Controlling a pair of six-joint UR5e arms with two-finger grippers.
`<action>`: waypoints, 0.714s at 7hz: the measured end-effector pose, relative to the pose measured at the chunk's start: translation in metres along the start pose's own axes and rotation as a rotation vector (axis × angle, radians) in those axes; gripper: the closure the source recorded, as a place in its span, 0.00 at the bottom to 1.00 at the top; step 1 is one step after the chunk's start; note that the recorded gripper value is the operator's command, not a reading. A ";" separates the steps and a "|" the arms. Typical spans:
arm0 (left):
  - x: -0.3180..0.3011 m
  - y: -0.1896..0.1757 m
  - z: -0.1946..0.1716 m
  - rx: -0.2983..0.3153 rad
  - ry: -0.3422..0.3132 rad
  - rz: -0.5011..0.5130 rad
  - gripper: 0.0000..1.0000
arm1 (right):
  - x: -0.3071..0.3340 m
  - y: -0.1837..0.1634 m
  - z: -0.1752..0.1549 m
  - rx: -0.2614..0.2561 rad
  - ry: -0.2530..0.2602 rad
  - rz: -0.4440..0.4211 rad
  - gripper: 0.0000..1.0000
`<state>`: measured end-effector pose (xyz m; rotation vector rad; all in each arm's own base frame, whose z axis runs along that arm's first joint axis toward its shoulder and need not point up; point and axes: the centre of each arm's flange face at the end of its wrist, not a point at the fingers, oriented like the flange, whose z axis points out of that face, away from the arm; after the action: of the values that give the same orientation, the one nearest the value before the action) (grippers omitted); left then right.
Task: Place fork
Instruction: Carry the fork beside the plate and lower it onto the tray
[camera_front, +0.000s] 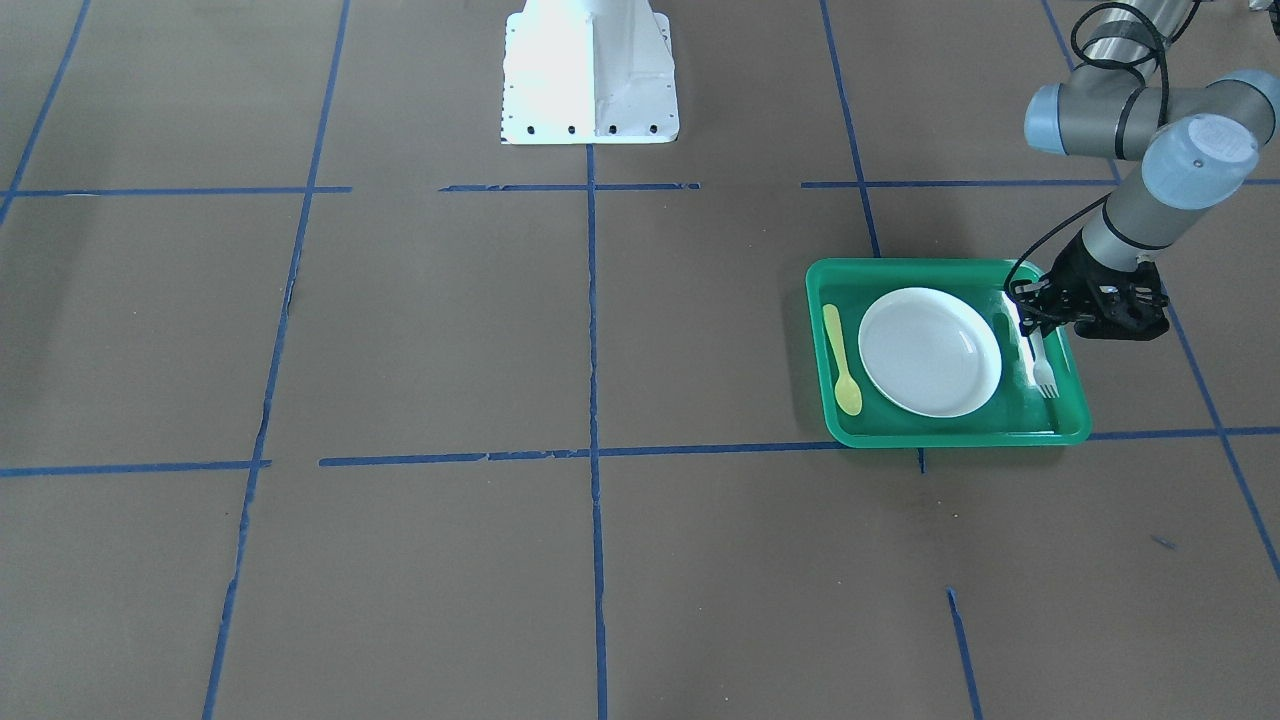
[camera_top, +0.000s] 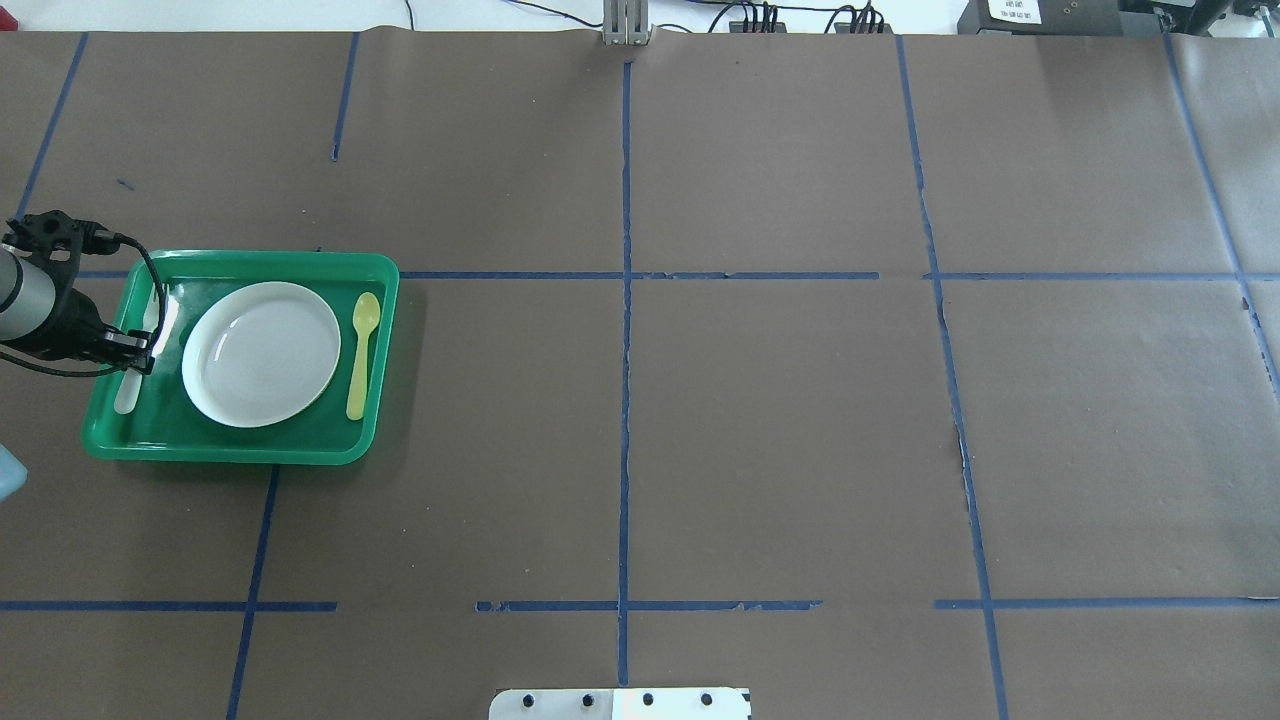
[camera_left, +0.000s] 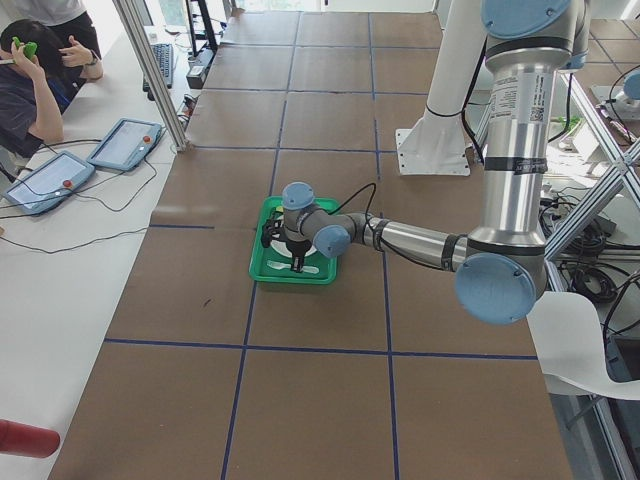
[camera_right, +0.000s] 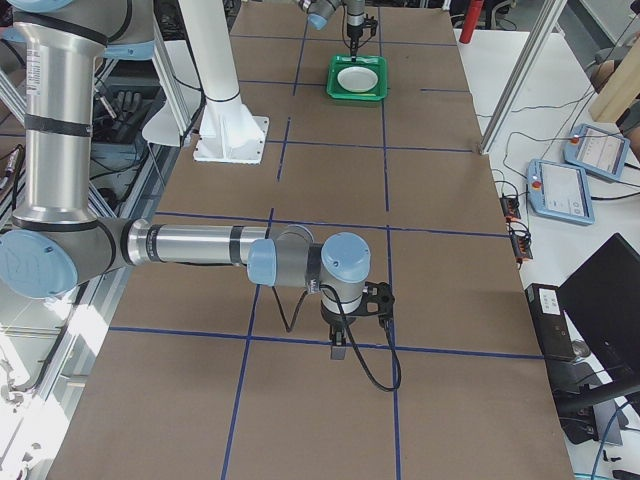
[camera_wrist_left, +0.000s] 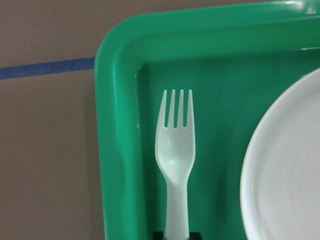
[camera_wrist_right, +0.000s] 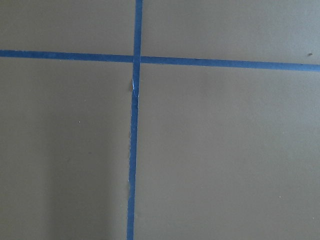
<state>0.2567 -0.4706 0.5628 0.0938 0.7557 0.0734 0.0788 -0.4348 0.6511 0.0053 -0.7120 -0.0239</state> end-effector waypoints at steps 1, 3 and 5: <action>0.000 0.000 0.000 0.000 0.000 0.000 0.39 | 0.000 0.000 0.000 0.000 0.000 0.000 0.00; 0.001 0.000 0.000 0.000 0.002 0.004 0.14 | 0.000 0.000 0.000 0.000 0.000 0.001 0.00; 0.011 -0.002 -0.017 0.023 0.022 0.023 0.00 | 0.000 0.000 0.000 0.000 0.000 0.000 0.00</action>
<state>0.2535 -0.4707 0.5425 0.1241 0.7779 0.0874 0.0787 -0.4348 0.6511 0.0052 -0.7120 -0.0236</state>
